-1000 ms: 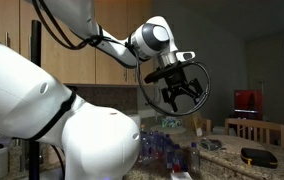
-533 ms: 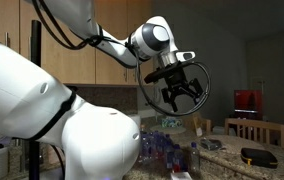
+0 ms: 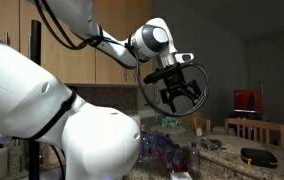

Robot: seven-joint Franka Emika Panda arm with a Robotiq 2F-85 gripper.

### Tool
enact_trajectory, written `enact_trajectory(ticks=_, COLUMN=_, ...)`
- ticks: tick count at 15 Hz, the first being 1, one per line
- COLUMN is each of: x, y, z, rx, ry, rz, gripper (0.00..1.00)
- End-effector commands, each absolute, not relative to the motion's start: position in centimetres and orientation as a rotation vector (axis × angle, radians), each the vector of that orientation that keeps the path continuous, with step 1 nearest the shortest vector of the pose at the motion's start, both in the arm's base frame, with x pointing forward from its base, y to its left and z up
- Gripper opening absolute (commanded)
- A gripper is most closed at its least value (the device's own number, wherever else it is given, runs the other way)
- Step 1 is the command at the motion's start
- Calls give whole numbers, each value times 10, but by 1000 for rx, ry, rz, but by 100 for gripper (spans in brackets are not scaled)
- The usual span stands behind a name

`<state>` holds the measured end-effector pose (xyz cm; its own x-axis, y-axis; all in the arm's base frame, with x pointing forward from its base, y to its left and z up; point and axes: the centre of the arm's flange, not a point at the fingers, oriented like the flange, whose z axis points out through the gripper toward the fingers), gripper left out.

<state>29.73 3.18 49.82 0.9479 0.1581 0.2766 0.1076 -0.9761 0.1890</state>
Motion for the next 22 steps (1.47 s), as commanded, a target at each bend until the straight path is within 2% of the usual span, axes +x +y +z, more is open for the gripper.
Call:
enact_trajectory(ticks=1, x=313, y=72, z=458, rx=2972, ry=298, rz=354, gripper=100)
enact_trajectory(ticks=13, x=277, y=212, z=268, rx=3220, ry=478, rz=-208, gripper=100)
enact_trajectory(ticks=14, x=293, y=206, z=319, rx=3198, ry=454, rz=-140, gripper=100)
enact_trajectory(ticks=21, x=294, y=221, z=276, rx=3184, ry=479, rz=-259, gripper=100)
enact_trajectory(ticks=22, x=303, y=222, z=248, rx=3149, ry=484, rz=-379, gripper=100)
